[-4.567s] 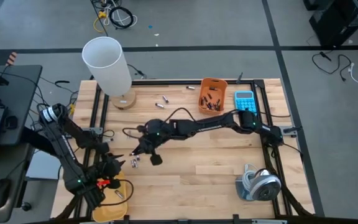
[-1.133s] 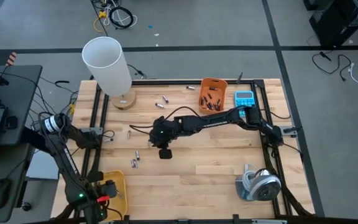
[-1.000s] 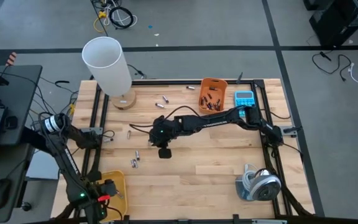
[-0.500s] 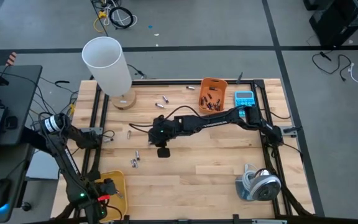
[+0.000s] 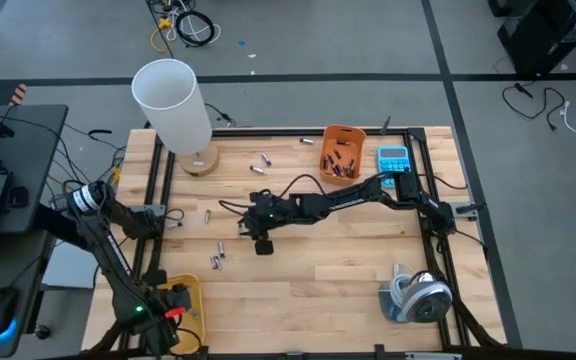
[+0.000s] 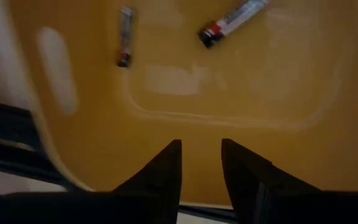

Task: Sort batteries
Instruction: Put the silver battery into the yellow bin

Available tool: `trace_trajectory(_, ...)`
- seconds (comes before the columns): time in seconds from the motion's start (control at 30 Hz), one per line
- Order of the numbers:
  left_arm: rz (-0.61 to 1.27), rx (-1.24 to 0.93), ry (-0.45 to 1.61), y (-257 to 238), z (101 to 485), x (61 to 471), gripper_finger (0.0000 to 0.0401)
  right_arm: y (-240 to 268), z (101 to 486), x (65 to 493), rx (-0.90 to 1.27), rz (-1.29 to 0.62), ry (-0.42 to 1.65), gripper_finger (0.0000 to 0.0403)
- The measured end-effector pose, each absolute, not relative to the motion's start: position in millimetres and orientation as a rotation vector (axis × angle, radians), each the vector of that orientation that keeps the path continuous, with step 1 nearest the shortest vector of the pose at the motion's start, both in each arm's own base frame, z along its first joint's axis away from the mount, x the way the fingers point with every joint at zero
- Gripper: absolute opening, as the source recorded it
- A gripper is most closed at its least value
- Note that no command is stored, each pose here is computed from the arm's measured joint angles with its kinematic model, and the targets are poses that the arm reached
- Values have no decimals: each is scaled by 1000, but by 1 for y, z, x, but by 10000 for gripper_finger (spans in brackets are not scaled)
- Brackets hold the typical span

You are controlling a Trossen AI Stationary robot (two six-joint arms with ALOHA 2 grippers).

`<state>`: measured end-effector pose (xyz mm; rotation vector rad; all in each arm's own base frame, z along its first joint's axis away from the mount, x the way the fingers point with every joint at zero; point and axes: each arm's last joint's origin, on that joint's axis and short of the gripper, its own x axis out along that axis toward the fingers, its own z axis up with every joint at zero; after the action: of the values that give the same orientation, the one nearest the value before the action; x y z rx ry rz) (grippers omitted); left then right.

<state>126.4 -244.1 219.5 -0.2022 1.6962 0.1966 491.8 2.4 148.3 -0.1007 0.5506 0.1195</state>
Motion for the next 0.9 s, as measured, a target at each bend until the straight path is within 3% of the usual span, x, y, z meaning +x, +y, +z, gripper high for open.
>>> trace_trajectory(0.5,270,-76,1627,-234,224,129,115,5,136,485,-61,31,499,270)
trace_trajectory(0.9,285,-54,1591,-232,225,129,115,5,140,487,-101,31,444,291)
